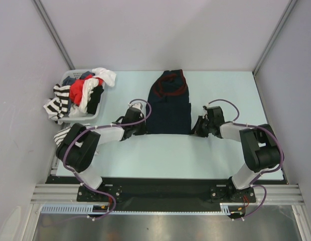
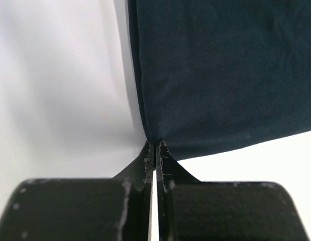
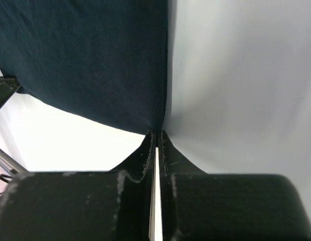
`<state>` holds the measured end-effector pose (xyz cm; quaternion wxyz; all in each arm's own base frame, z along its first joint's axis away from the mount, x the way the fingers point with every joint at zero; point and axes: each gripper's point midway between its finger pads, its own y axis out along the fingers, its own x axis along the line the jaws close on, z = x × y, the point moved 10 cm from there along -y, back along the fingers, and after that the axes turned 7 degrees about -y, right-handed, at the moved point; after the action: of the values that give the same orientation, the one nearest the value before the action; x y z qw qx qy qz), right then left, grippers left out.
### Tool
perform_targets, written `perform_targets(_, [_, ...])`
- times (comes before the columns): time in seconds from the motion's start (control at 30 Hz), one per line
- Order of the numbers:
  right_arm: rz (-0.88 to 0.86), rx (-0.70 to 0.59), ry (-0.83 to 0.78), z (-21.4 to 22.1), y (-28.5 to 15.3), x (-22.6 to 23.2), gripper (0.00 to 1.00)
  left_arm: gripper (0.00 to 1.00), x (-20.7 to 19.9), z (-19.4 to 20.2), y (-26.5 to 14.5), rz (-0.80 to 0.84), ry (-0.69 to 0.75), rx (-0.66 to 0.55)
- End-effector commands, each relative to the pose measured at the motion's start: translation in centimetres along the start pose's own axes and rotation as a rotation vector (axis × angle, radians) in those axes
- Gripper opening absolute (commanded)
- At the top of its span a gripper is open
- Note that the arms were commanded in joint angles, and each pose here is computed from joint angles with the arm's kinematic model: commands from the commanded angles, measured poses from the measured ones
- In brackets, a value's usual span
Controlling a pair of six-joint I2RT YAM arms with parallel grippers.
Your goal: Fold and stack the tank tops
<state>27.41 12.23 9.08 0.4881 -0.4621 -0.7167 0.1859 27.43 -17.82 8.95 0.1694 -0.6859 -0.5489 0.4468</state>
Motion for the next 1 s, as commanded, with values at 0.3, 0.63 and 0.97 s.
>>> perform_targets(0.3, [0.044,0.075,0.001,5.6,-6.7,1.3,0.00,0.00,1.8,6.1,-7.1,-0.005,0.060,0.159])
perform_targets(0.63, [0.042,0.108,-0.003,10.8,-9.8,2.6,0.00,0.00,1.0,9.6,-10.3,0.076,0.055,0.192])
perform_targets(0.97, [0.037,0.082,-0.009,12.8,-13.5,3.3,0.00,0.00,0.3,12.5,-13.4,0.106,0.044,0.213])
